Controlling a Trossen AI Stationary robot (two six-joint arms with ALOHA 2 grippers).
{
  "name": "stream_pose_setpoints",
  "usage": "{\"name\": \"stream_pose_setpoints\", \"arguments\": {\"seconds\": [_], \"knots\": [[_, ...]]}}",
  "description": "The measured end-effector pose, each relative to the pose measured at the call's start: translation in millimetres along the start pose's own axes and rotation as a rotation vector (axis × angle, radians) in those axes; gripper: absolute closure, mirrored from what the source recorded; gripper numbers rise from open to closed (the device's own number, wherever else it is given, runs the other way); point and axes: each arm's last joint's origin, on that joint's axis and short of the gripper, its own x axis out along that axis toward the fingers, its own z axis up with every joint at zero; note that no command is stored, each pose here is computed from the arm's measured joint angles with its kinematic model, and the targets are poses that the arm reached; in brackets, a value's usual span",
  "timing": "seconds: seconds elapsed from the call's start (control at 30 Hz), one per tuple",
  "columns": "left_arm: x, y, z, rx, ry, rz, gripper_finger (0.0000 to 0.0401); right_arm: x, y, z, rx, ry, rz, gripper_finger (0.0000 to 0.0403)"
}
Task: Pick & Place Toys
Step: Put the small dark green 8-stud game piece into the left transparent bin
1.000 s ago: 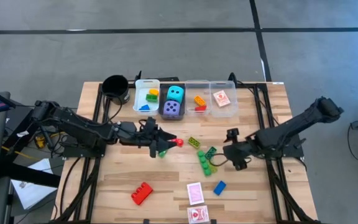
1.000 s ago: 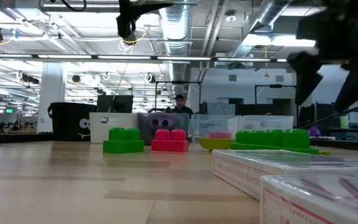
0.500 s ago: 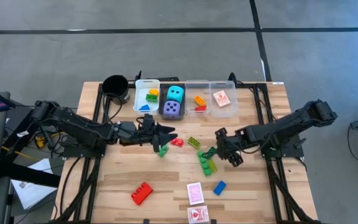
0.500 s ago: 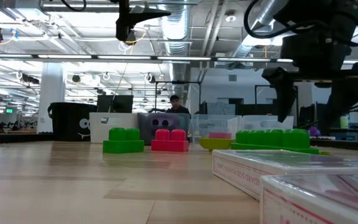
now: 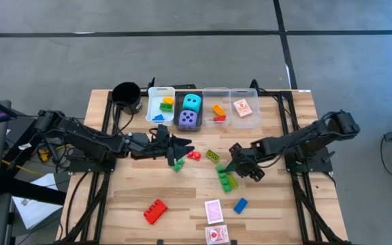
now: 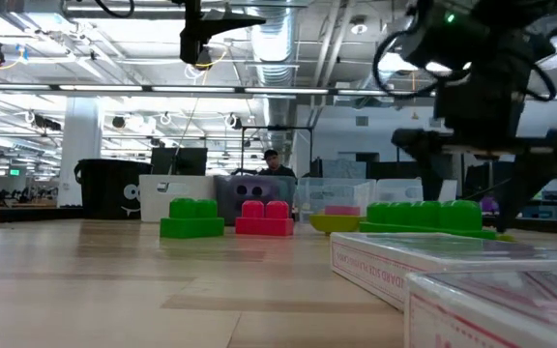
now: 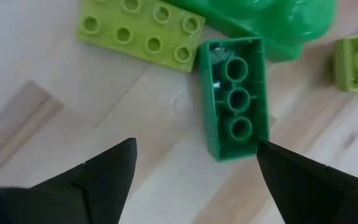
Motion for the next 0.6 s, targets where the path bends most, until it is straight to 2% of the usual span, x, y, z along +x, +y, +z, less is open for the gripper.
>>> {"name": "stream_pose_setpoints", "arguments": {"seconds": [0.2, 0.37, 0.6], "knots": [[0.0, -0.4, 0.5, -0.003, -0.007, -0.001, 0.0132, 14.5, -14.2, 7.3, -0.035, 0.076, -0.041, 0.0076], [0.0, -0.4, 0.5, -0.003, -0.008, 0.001, 0.0132, 14.1, -32.8, 14.9, -0.007, 0.092, -0.095, 0.0076], [0.0, 0.1, 0.0, 0.001, -0.002, 0.007, 0.0132, 0.8, -50.8, 32.4, -0.017, 0.023, -0.138, 0.0076]]}}
